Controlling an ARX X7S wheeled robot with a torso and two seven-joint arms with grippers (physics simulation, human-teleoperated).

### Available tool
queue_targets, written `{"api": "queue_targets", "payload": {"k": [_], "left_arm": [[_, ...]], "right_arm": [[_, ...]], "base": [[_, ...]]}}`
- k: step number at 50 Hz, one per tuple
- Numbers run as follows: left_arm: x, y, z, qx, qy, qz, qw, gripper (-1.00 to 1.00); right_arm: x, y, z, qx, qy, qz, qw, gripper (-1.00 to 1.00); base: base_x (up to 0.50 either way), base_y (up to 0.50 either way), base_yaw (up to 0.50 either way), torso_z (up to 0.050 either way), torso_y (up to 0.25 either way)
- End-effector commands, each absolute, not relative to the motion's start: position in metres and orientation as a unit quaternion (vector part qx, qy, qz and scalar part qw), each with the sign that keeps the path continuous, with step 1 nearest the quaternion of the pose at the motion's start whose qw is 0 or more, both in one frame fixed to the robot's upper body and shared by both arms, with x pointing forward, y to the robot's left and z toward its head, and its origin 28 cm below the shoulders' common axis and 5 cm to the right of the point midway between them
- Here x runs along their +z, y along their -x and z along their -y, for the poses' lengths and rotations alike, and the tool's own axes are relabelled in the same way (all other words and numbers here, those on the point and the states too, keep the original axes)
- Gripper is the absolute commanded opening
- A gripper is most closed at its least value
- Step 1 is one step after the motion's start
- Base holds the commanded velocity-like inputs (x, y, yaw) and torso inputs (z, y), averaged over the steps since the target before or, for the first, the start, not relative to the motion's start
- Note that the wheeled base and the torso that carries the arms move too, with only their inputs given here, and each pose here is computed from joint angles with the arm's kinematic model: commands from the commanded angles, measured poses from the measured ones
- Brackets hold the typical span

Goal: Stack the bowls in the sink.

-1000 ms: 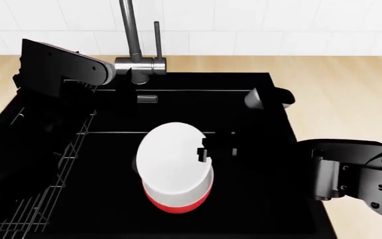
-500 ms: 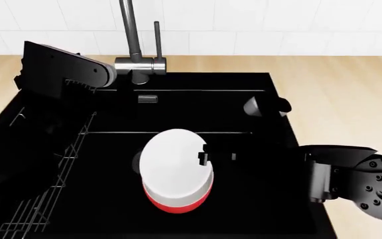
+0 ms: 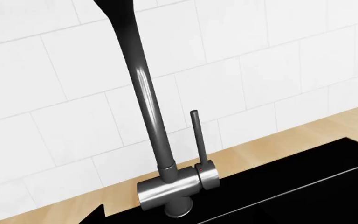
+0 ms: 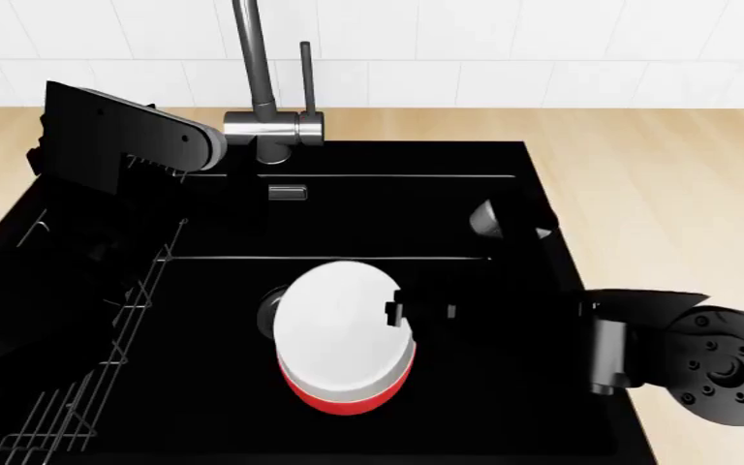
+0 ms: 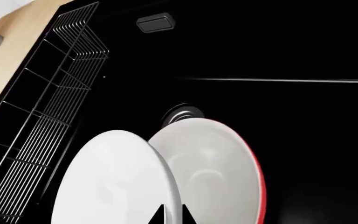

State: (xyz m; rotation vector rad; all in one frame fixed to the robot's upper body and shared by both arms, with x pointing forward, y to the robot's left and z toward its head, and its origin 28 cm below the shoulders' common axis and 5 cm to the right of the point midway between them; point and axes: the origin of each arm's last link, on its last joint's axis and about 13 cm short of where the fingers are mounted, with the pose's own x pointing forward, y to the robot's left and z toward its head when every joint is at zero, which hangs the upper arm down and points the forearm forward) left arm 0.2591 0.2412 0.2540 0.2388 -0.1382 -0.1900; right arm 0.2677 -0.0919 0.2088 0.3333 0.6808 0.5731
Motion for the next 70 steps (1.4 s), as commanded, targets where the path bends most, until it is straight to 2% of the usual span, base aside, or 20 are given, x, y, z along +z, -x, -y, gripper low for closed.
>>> {"api": "queue_targets", "payload": {"k": [1,70], "left_arm": [[0.253,-0.260,-0.241,-0.095,-0.119,0.068,0.986,1.00],[0.251,-0.259,-0.242,-0.097,-0.120,0.066,0.986,1.00]], "right_arm": [[0.206,-0.271,0.091,0.278,-0.165,-0.328,0.888,-1.00],[0.179,-0.286,0.089,0.261,-0.163,-0.349,0.885,-1.00]], "base": [[0.00,0.00,0.00,0.000,0.000],[0.00,0.00,0.00,0.000,0.000]]}}
